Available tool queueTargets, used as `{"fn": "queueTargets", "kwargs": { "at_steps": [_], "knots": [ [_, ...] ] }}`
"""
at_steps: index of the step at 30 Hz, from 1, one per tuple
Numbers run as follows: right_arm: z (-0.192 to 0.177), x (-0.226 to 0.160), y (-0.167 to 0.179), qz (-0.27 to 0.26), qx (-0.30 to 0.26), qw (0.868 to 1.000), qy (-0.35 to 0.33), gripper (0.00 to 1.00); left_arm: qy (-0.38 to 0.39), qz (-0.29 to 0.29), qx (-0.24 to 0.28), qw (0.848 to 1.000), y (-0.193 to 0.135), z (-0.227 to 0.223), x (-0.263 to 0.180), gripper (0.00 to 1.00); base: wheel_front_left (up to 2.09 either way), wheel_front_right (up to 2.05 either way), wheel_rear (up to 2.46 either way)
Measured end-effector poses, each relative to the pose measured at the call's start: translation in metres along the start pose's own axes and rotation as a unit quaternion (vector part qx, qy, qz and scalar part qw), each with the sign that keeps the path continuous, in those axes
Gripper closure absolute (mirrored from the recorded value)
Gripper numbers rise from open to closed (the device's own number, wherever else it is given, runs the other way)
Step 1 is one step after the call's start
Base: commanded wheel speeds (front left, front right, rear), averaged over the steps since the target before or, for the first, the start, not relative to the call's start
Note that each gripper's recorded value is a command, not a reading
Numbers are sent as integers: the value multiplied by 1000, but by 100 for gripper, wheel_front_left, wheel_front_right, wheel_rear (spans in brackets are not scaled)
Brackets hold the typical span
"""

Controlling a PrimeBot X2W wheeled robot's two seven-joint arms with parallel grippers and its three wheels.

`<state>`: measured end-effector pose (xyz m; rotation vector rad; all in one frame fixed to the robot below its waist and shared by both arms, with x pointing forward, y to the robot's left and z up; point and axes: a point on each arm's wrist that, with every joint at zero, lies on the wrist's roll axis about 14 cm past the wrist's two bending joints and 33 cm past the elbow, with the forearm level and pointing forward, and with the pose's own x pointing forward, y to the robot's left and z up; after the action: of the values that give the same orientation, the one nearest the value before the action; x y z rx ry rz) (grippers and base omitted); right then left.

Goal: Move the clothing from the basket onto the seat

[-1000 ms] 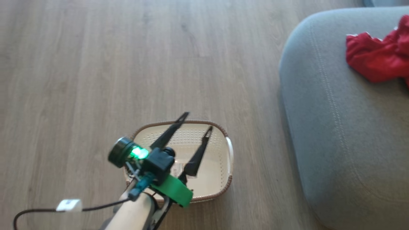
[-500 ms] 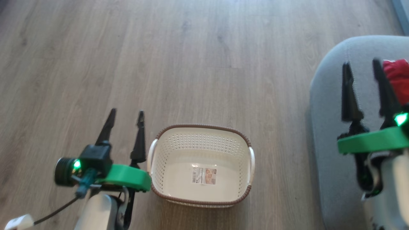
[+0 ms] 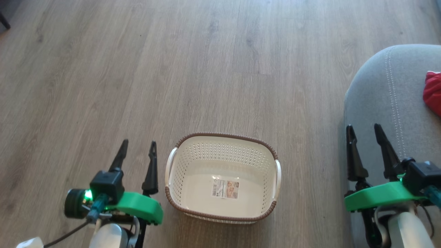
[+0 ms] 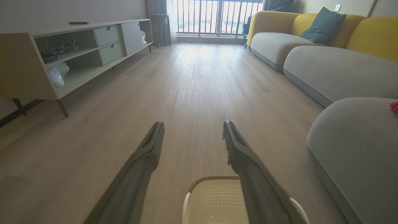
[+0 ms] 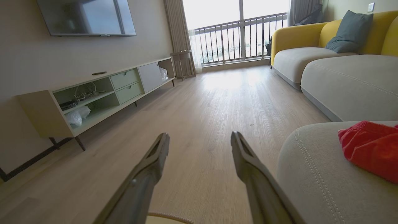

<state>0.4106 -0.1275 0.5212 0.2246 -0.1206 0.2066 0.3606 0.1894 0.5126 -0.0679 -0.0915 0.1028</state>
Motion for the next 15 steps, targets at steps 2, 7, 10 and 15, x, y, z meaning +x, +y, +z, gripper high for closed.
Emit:
{"fn": "queueTargets", "kwargs": {
  "at_steps": [2, 7, 10, 15],
  "knots": [
    [-3, -3, -1, -1, -5, 1000, 6, 0, 14, -12, -2, 1000, -5, -9, -2, 0, 0, 0, 0],
    [-7, -5, 0, -2, -3, 1000, 11, 0, 36, -40, -20, 998, -15, -23, -4, 0, 0, 0, 0],
    [-7, -6, 0, -4, -2, 1000, 11, 0, 38, -40, -29, 998, -14, -23, -3, 0, 0, 0, 0],
    [-7, -6, 1, -3, 1, 1000, 11, 0, 30, -30, -32, 999, -6, -19, -2, 0, 0, 0, 0]
  ]
}}
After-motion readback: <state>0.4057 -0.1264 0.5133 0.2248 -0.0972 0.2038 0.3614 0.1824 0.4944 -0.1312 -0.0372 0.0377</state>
